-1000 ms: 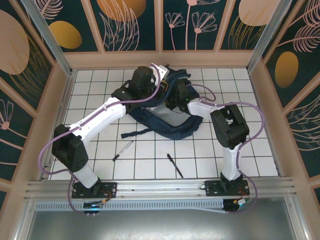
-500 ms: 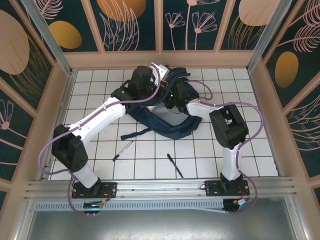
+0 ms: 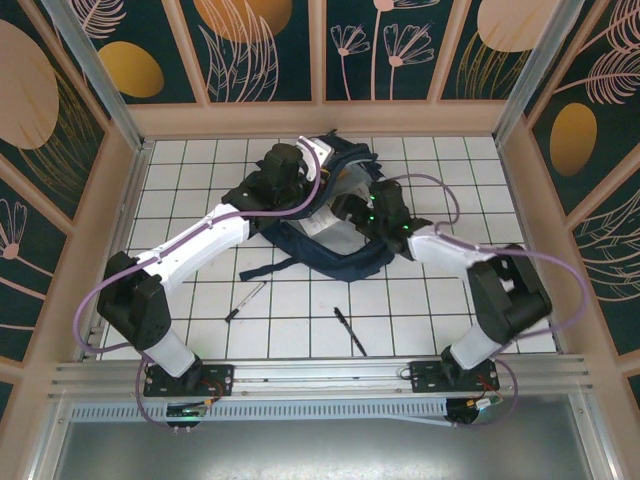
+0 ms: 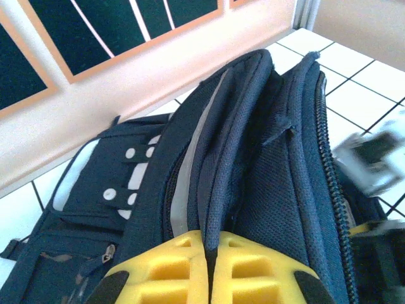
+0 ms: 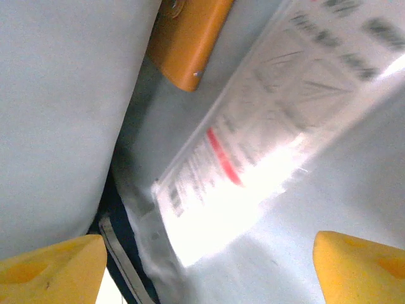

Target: Pack the student bag

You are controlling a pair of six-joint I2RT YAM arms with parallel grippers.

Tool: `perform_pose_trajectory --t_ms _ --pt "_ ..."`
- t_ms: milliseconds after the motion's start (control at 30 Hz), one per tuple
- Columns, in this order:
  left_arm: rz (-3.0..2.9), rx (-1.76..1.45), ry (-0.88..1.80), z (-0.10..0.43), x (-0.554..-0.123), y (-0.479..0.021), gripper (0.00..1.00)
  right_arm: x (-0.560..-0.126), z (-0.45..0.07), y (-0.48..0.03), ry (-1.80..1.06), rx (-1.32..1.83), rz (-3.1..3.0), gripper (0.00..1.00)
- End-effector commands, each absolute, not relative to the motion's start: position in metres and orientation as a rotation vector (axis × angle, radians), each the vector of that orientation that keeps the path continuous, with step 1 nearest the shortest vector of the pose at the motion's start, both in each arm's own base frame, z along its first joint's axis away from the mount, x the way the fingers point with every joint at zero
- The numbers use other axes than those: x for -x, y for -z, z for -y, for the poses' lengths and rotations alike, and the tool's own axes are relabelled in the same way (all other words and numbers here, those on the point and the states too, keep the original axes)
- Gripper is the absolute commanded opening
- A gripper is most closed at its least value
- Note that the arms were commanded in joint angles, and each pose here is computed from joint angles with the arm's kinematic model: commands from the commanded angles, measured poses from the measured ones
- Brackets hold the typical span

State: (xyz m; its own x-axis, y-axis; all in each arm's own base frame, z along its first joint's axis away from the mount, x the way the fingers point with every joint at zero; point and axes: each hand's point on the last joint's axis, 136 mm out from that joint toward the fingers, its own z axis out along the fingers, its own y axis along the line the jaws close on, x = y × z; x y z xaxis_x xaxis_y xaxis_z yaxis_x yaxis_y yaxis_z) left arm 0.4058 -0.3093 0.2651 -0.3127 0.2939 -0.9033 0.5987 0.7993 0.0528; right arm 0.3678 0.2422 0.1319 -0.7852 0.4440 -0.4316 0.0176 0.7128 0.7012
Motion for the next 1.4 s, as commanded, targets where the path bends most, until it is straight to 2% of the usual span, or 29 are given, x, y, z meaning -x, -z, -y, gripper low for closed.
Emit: perform_pose_trajectory --t_ms 0,300,433,500,567,700,733,800,867,1000,1133,1300,1367 --pt "-1.753 -0.586 0.331 0.295 -0.417 -0.314 0.00 -0.338 -0.216 -0.118 -0.827 -0.258 -2.402 0.84" --pt "-1.793 -0.579 0.425 0.302 -0.416 -0.297 0.00 -0.283 -0.170 -0.126 -0.679 -0.174 -2.425 0.84" --pt "-1.840 -0.599 0.440 0.307 -0.416 -0.287 0.00 -0.269 -0.173 -0.135 -0.711 -0.086 -2.416 0.84" --pt "-1.867 -0.590 0.434 0.302 -0.414 -0.286 0.19 -0.258 -0.194 -0.140 -0.801 0.046 -2.420 0.83" --pt "-1.887 -0.569 0.433 0.294 -0.408 -0.290 0.33 -0.245 -0.215 -0.140 -0.854 0.167 -2.446 0.81" --pt "-1.882 -0.477 0.436 0.267 -0.388 -0.307 0.70 -0.212 -0.244 -0.113 -0.828 0.335 -2.597 0.76" --pt "-1.895 -0.444 0.433 0.259 -0.384 -0.307 0.76 -0.203 -0.250 -0.105 -0.837 0.364 -2.629 0.74" --pt "-1.940 -0.415 0.426 0.244 -0.373 -0.303 0.80 -0.179 -0.262 -0.091 -0.852 0.438 -2.693 0.70" --pt "-2.040 -0.328 0.376 0.222 -0.366 -0.287 0.95 -0.159 -0.267 -0.083 -0.818 0.502 -2.728 0.66" --pt "-2.284 -0.165 0.393 0.187 -0.352 -0.236 0.98 -0.136 -0.276 -0.092 -0.791 0.600 -2.704 0.64" --pt "-2.305 -0.168 0.483 0.196 -0.364 -0.211 0.99 -0.181 -0.285 -0.125 -0.709 0.528 -2.562 0.64" --pt "-2.245 -0.130 0.412 0.200 -0.431 -0.198 0.99 -0.268 -0.285 -0.133 -0.699 0.296 -2.448 0.64" --pt "-2.212 -0.159 0.357 0.201 -0.462 -0.193 0.99 -0.292 -0.284 -0.121 -0.732 0.251 -2.438 0.60"
